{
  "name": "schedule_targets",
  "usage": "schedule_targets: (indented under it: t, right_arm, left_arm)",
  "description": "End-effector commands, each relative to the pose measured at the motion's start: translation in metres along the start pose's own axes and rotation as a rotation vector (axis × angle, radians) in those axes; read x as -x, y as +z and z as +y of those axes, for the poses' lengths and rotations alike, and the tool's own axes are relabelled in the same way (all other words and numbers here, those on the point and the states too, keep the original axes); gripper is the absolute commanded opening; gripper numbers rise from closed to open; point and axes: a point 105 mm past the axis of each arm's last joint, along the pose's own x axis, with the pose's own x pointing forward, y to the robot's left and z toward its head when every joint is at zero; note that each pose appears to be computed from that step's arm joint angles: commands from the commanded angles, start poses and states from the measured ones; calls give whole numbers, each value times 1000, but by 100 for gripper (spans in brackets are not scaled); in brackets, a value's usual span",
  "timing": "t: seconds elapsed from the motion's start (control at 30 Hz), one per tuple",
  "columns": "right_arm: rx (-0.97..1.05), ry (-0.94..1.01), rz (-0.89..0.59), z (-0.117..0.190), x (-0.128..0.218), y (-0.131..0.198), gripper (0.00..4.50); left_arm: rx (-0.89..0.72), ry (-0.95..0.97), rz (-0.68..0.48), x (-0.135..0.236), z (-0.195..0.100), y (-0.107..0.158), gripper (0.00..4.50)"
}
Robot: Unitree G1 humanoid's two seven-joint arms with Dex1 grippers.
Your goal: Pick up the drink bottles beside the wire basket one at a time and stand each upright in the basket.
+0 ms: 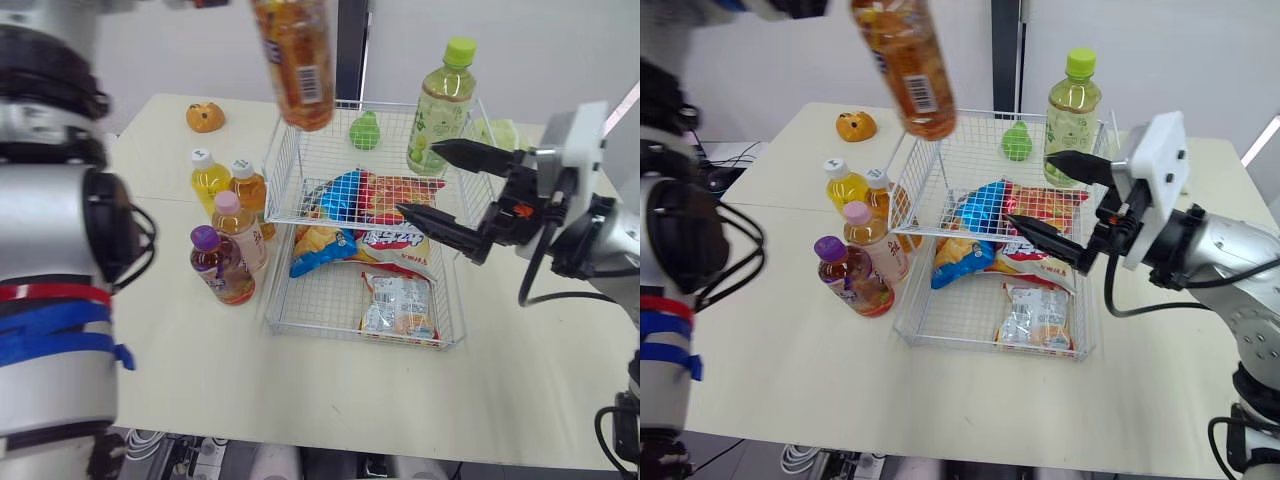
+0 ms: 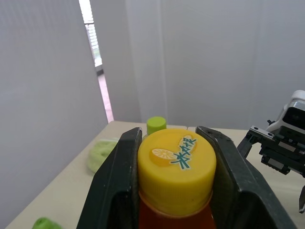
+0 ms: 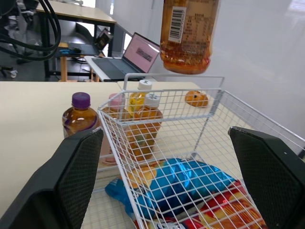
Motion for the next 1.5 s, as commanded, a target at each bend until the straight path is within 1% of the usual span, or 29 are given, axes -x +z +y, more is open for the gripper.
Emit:
schedule_targets:
  t: [0.03, 0.13, 0.2, 0.3, 0.37, 0.5, 0.67, 0.87, 0.93, 1.03, 1.2, 1.37, 1.5]
  right_arm:
    - [58, -53, -18, 2, 9, 14, 450]
    - [62, -82, -1, 4, 14, 14, 450]
    - [61, -98, 11, 5, 16, 13, 450]
    - [61, -124, 23, 6, 19, 13, 450]
    - [61, -140, 31, 6, 21, 13, 450]
    - [58, -158, 39, 7, 23, 14, 450]
    - [53, -173, 43, 8, 24, 14, 450]
    - [48, -186, 45, 10, 25, 15, 450]
    - [47, -188, 46, 9, 25, 16, 450]
    - [44, -188, 46, 8, 24, 15, 450]
    - [38, -168, 41, 9, 22, 15, 450]
    - [29, -126, 31, 11, 19, 16, 450]
    - [13, -63, 15, 11, 12, 15, 450]
  left_arm:
    - [-88, 10, -79, -23, 0, 17, 138]
    - [-82, 69, -63, -45, 8, -3, 138]
    - [-105, 95, -20, -56, 11, -22, 138]
    - [-90, 116, 0, -68, 13, -41, 138]
    - [-83, 150, 2, -72, 17, -49, 138]
    - [-58, 188, -15, -79, 19, -61, 138]
    - [-14, 193, -36, -89, 18, -67, 138]
    - [-25, 187, -4, -96, 15, -78, 138]
    - [-28, 186, -3, -96, 15, -78, 211]
    - [-30, 181, -10, -96, 14, -75, 290]
    - [-45, 207, -25, -84, 20, -64, 448]
    - [-48, 267, -44, -44, 34, -52, 448]
    - [-73, 378, -65, 7, 47, -40, 448]
